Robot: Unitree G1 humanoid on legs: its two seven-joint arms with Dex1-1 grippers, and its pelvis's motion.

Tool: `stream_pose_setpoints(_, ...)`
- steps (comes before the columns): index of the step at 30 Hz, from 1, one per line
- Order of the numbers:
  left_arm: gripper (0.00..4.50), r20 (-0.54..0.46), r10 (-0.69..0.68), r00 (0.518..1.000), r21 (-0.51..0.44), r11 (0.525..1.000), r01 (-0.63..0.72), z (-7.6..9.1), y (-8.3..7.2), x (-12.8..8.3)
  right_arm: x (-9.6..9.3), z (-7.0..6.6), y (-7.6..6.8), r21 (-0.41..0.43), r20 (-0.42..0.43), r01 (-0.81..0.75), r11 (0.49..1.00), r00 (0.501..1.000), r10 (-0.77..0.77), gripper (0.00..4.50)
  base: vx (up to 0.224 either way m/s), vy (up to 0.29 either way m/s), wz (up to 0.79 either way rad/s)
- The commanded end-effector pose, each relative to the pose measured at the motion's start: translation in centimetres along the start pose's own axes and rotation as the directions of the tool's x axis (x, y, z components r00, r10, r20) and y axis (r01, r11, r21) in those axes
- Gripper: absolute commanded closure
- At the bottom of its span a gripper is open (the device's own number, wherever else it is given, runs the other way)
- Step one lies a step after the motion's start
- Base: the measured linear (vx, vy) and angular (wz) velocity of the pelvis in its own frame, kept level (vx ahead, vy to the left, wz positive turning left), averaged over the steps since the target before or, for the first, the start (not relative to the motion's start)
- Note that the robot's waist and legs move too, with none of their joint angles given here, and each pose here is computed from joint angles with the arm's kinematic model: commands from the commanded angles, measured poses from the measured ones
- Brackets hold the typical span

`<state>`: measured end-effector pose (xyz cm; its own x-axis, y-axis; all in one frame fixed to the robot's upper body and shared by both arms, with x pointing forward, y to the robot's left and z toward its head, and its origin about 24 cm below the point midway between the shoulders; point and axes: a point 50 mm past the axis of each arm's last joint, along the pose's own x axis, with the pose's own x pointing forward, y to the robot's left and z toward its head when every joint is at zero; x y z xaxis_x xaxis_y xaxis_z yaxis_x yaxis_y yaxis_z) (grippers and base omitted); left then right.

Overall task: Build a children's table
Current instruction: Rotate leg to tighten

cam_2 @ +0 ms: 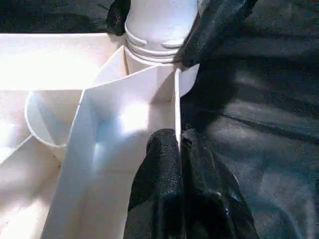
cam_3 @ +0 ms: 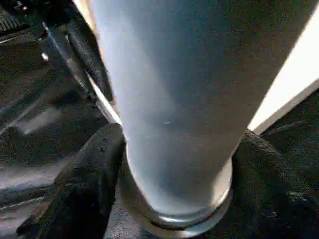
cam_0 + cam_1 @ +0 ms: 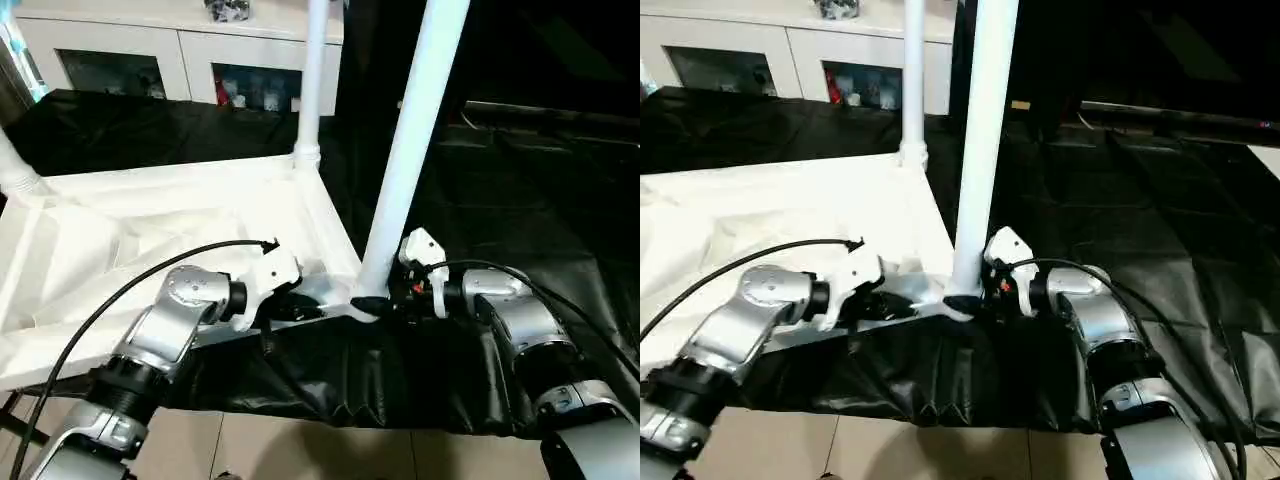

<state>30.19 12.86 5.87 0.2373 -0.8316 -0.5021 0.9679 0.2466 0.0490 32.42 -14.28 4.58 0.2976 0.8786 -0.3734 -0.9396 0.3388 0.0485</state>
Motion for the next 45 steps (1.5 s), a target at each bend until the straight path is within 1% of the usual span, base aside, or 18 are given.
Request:
stream_pose_setpoints(1,4.5,0.065,-0.037,0.997,0.068,0.997,0.033,1.7,-0.3,0.3,0.4,-0.4,0.7,0.001,-0.022,-0.059,0.998,0.998,0.059,1.52,0.0,0.0,0.0)
stream_pose_setpoints(8,4.5,0.067,-0.047,0.997,0.038,0.998,0.045,1.4,-0.7,0.5,1.0,-0.7,1.4,0.031,-0.002,-0.082,0.996,0.997,0.082,1.78,0.0,0.0,0.0)
stream_pose_setpoints(10,4.5,0.073,0.008,0.997,0.022,1.0,-0.01,1.5,-0.2,0.8,1.6,-0.8,1.4,0.056,0.018,-0.038,0.998,0.999,0.037,1.78,0.0,0.0,0.0)
stream_pose_setpoints(12,4.5,0.077,0.094,0.993,0.01,0.995,-0.095,2.1,0.6,1.5,2.9,-0.9,0.9,0.101,0.029,0.127,0.987,0.991,-0.131,1.78,0.0,0.0,0.0)
stream_pose_setpoints(14,4.5,0.079,0.13,0.988,0.003,0.991,-0.131,2.5,1.0,2.0,3.5,-0.9,0.8,0.116,0.039,0.178,0.977,0.982,-0.184,1.79,0.0,0.0,0.0)
stream_pose_setpoints(16,4.5,0.075,0.165,0.983,-0.002,0.986,-0.165,2.9,1.3,2.6,4.5,-0.8,0.8,0.152,0.04,0.239,0.959,0.968,-0.248,1.8,0.0,0.0,0.0)
stream_pose_setpoints(19,4.5,0.081,0.233,0.969,-0.03,0.973,-0.231,4.0,1.7,4.1,6.4,-0.4,0.6,0.243,0.025,0.384,0.891,0.916,-0.401,1.8,0.0,0.0,0.0)
stream_pose_setpoints(22,4.5,0.086,0.271,0.959,-0.042,0.962,-0.268,4.8,1.9,5.0,7.6,0.3,0.5,0.321,0.023,0.458,0.829,0.871,-0.49,1.8,0.0,0.0,0.0)
stream_pose_setpoints(23,4.5,0.093,0.284,0.954,-0.052,0.959,-0.28,5.1,1.9,5.4,8.0,0.6,0.5,0.322,0.027,0.477,0.818,0.859,-0.511,1.8,0.0,0.0,0.0)
stream_pose_setpoints(25,4.5,0.1,0.296,0.95,-0.055,0.955,-0.292,5.5,2.0,5.8,8.8,1.4,0.7,0.296,0.053,0.478,0.827,0.856,-0.514,1.8,0.0,0.0,0.0)
stream_pose_setpoints(26,4.5,0.099,0.295,0.95,-0.049,0.955,-0.292,5.5,2.0,5.9,8.8,1.5,0.7,0.289,0.061,0.471,0.834,0.86,-0.507,1.45,0.0,0.0,0.0)
stream_pose_setpoints(28,4.5,0.112,0.271,0.956,-0.033,0.963,-0.269,5.5,1.8,5.7,8.4,1.8,0.7,0.284,0.099,0.415,0.865,0.884,-0.456,1.45,0.0,0.0,0.0)
stream_pose_setpoints(29,4.5,0.114,0.264,0.958,-0.028,0.965,-0.262,5.5,1.8,5.7,8.2,1.9,0.6,0.282,0.103,0.406,0.869,0.888,-0.448,1.07,0.0,0.0,0.0)
stream_pose_setpoints(33,4.5,0.112,0.22,0.969,-0.001,0.975,-0.222,4.9,1.4,5.2,7.0,1.7,-0.2,0.219,0.108,0.41,0.885,0.891,-0.44,0.99,0.0,0.0,0.0)
stream_pose_setpoints(35,4.5,0.109,0.196,0.975,0.006,0.98,-0.198,4.6,1.3,4.9,6.4,1.6,-0.4,0.198,0.114,0.397,0.896,0.899,-0.423,0.65,0.0,0.0,0.0)
stream_pose_setpoints(36,4.5,0.109,0.196,0.975,0.006,0.98,-0.198,4.6,1.3,4.9,6.4,1.6,-0.4,0.198,0.114,0.397,0.896,0.899,-0.423,0.65,0.0,0.0,0.0)
stream_pose_setpoints(38,4.5,0.11,0.119,0.987,0.036,0.992,-0.123,3.8,0.7,3.9,4.7,1.2,-0.7,0.124,0.118,0.323,0.938,0.934,-0.337,0.65,0.0,0.0,0.0)
stream_pose_setpoints(45,4.5,0.081,0.019,0.997,0.062,0.998,-0.024,2.4,0.1,2.1,2.1,0.3,-0.2,0.021,0.075,0.124,0.992,0.989,-0.125,0.65,0.0,0.0,0.0)
